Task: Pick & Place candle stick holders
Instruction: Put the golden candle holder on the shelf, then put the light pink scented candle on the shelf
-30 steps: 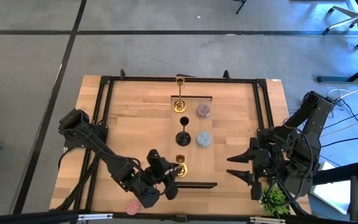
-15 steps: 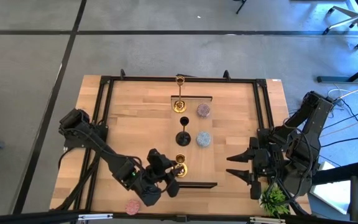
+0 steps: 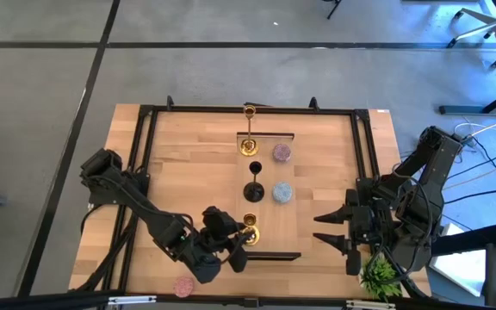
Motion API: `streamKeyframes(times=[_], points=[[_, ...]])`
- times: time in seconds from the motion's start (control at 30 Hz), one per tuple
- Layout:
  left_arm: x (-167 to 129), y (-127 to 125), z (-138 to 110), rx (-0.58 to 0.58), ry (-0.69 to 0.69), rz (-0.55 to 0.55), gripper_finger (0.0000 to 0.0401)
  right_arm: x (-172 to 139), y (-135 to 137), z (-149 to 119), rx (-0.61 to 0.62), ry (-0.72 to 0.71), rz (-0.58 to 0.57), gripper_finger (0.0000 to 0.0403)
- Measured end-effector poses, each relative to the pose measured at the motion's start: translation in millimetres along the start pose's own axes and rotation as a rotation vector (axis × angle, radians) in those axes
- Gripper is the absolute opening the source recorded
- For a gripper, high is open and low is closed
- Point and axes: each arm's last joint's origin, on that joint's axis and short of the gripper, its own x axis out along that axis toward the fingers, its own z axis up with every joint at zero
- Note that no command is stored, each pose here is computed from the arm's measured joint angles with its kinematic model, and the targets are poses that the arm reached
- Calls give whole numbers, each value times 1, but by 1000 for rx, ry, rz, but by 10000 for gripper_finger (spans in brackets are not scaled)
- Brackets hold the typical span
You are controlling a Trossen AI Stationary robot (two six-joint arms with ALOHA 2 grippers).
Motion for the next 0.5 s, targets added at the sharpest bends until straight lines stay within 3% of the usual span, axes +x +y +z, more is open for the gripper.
streamKeyframes(times=[0.5], points=[[-20, -1, 1, -36, 119, -60, 128, 4, -3, 0, 18, 7, -17, 186]])
